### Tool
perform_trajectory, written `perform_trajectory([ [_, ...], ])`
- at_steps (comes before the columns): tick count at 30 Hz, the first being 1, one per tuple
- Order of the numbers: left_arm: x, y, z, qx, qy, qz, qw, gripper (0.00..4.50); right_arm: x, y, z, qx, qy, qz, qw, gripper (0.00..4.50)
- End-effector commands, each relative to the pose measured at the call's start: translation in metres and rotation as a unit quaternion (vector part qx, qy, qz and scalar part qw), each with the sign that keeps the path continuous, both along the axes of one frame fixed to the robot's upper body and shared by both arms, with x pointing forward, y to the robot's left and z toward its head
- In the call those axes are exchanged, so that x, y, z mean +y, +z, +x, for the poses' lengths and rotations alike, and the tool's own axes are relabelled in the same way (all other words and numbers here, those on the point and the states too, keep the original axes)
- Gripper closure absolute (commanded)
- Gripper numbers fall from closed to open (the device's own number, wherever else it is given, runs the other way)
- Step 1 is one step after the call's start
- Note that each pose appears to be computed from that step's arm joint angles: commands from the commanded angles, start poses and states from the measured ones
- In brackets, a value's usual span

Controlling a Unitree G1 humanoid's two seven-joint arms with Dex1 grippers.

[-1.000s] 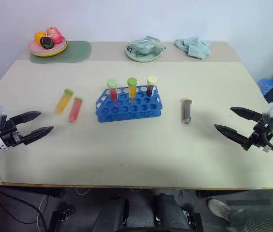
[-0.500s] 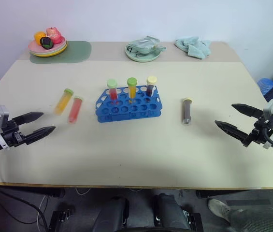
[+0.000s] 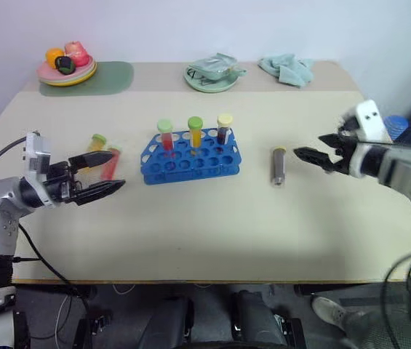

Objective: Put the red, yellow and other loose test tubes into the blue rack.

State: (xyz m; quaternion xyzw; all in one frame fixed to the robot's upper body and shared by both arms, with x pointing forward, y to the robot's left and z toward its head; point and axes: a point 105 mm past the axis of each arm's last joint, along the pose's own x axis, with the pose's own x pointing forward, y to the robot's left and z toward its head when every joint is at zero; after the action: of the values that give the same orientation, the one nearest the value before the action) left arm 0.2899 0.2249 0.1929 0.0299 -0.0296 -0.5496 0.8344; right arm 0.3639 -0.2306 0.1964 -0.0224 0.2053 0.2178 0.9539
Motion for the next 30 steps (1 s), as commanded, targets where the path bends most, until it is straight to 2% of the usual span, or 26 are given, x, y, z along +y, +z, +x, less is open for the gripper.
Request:
perform_trajectory([
  [1, -0.019, 0.006, -0.001, -0.028, -0.045, 0.023, 0.998, 0.10, -0.009, -0.003, 0.013, 0.067, -0.047, 0.013, 0.997, 0.20],
  [11, -0.053, 0.000, 0.005, -0.036, -0.109, 0.041, 0.993, 0.10, 0.001, -0.023, 0.031, 0.181, -0.068, 0.036, 0.980, 0.20],
  [22, -0.079, -0.015, 0.007, -0.020, -0.162, 0.084, 0.983, 0.10, 0.025, -0.025, 0.060, 0.181, -0.074, 0.039, 0.980, 0.20],
  [30, -0.087, -0.025, 0.008, -0.009, -0.160, 0.093, 0.983, 0.10, 0.021, -0.048, 0.066, 0.190, -0.097, -0.009, 0.977, 0.20],
])
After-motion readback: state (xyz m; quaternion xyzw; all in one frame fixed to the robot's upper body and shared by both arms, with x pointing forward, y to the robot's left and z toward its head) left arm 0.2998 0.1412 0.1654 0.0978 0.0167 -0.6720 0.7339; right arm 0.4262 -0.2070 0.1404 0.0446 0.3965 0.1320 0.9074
